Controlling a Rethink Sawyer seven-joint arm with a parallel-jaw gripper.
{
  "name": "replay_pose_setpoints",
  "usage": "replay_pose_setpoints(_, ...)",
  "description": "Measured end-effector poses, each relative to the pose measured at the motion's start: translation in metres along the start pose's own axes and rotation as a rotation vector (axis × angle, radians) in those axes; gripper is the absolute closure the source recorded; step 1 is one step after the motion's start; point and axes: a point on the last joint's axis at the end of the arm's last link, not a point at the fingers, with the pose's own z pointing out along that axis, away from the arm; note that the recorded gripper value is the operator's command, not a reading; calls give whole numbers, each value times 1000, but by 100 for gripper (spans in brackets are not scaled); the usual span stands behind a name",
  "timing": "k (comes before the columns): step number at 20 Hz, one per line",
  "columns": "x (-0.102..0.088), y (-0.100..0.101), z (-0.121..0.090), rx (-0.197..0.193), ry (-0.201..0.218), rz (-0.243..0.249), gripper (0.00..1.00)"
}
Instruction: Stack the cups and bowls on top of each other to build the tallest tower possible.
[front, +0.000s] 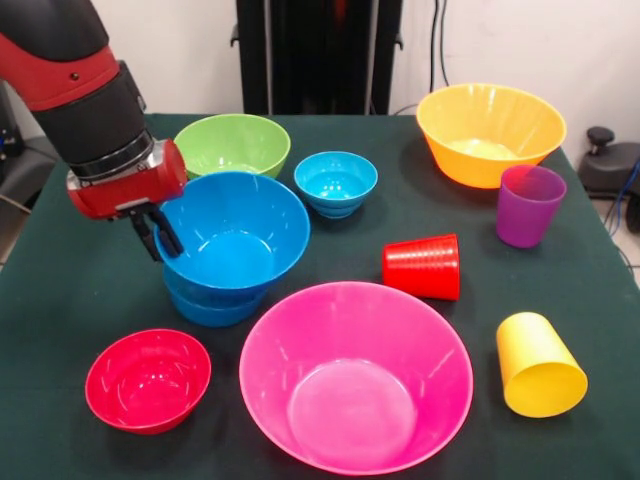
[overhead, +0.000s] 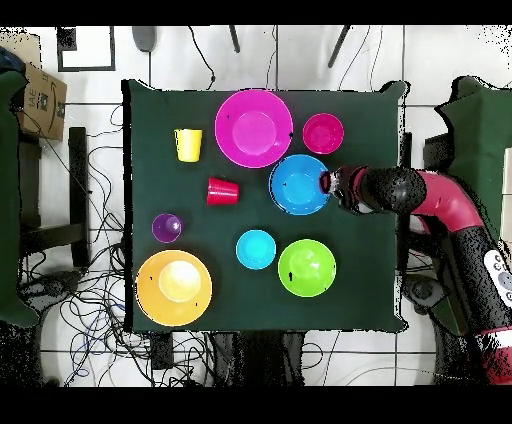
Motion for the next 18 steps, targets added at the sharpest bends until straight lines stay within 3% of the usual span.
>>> replay_pose_setpoints(9, -4, -7, -14, 31, 5, -4, 100)
replay_pose_setpoints(18, -1, -9, -11, 34, 11, -3, 100)
